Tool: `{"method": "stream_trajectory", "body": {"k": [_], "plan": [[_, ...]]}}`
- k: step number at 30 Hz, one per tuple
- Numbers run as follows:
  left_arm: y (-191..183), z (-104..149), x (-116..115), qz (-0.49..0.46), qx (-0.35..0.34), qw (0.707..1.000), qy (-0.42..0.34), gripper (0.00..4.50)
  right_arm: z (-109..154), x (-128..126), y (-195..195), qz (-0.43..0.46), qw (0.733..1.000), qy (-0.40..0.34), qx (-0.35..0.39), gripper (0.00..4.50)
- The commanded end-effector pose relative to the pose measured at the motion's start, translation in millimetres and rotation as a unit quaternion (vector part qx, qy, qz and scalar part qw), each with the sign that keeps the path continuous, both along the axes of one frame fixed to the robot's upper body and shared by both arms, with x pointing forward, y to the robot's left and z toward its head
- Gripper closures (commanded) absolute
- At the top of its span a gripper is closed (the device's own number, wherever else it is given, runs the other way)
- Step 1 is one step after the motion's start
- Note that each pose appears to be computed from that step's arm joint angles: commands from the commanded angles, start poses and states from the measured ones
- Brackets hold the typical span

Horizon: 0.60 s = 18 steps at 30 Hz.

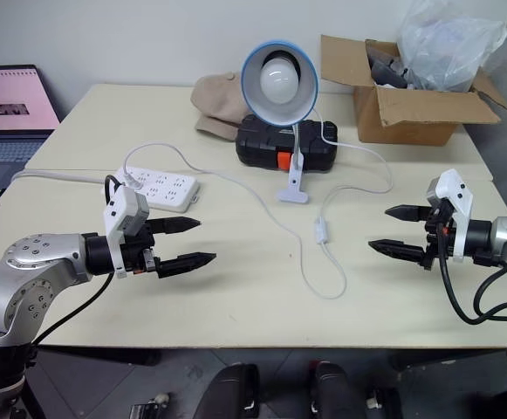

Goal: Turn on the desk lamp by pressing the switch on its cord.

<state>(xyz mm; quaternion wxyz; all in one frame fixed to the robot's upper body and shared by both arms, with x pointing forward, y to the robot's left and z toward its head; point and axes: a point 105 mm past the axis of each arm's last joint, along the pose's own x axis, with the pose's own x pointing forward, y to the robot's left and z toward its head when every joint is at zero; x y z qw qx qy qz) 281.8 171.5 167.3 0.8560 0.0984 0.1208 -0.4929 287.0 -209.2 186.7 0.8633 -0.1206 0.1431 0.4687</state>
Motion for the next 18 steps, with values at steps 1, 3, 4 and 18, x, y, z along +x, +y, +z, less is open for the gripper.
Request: {"method": "stream_trajectory", "body": {"k": [1, 3, 4, 18], "plan": [[-3.6, 9.2, -1.5, -0.013, -0.007, 1.000, -0.024, 0.00, 12.8, -0.2, -0.5, 0.000, 1.000, -0.031, -0.004, 0.02], [-2.4, 8.2, 0.5, -0.005, -0.002, 1.000, -0.026, 0.00, 12.0, 1.0, -0.5, -0.003, 0.999, -0.032, -0.007, 0.02], [-1.4, 7.6, 1.7, 0.000, 0.000, 1.000, -0.027, 0.00, 11.3, 1.5, -0.9, -0.004, 0.999, -0.033, -0.011, 0.02], [1.5, 8.2, 9.2, 0.015, -0.007, 0.999, -0.030, 0.00, 5.0, 9.8, -1.5, -0.034, 0.999, -0.031, -0.010, 0.02]]}}
